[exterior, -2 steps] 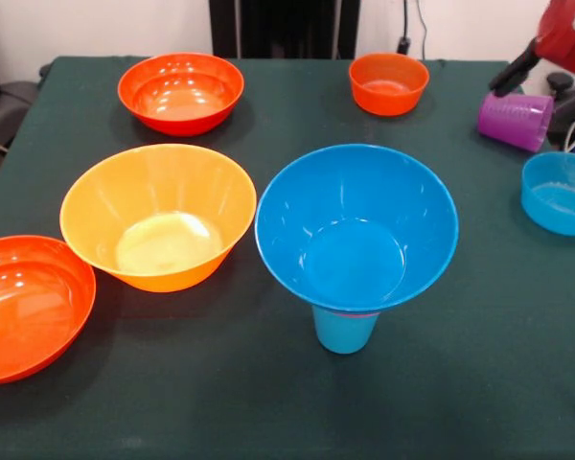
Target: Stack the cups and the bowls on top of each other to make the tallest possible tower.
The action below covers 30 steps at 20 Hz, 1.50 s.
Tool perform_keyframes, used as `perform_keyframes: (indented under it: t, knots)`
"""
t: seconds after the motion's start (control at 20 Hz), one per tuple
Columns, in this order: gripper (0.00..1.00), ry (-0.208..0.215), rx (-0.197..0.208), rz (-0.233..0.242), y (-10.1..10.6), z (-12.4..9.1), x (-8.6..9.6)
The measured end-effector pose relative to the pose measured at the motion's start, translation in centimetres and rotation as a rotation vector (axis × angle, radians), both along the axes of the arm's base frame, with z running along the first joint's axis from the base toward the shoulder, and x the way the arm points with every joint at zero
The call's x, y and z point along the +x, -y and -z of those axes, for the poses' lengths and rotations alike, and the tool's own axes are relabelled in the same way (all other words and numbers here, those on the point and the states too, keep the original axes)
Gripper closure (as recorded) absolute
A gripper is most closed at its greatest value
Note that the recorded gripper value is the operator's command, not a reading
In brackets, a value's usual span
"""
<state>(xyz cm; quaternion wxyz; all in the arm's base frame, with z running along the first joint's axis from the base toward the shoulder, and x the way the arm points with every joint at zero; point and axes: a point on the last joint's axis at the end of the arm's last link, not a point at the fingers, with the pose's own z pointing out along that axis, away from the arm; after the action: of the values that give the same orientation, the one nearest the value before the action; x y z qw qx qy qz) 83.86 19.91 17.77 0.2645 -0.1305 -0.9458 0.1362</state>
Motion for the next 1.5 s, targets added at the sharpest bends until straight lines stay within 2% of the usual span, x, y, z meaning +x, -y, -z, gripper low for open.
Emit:
perform_keyframes:
  t: [0.2,0.35,0.5,0.7,0.9,0.95,1.15,1.25,1.3,1.5]
  knots:
    - [0.00,-0.015,0.006,-0.027,-1.8,0.1,-1.4]
    - [0.00,-0.017,0.010,-0.030,-2.1,-0.1,-1.8]
    - [0.00,0.004,0.014,-0.032,-1.7,-0.5,-2.1]
    - [0.00,0.036,0.017,-0.037,-0.5,-0.5,-1.6]
    - [0.00,0.047,0.034,-0.033,1.9,-0.3,-0.3]
    - [0.00,0.055,0.053,-0.030,3.5,-0.3,0.7]
    - [0.00,0.071,0.095,-0.008,6.3,-0.2,2.6]
    - [0.00,0.077,0.112,0.007,7.6,-0.1,3.3]
    - [0.00,0.085,0.126,0.035,9.5,0.0,4.3]
    - [0.00,0.097,0.125,0.087,12.6,0.1,5.6]
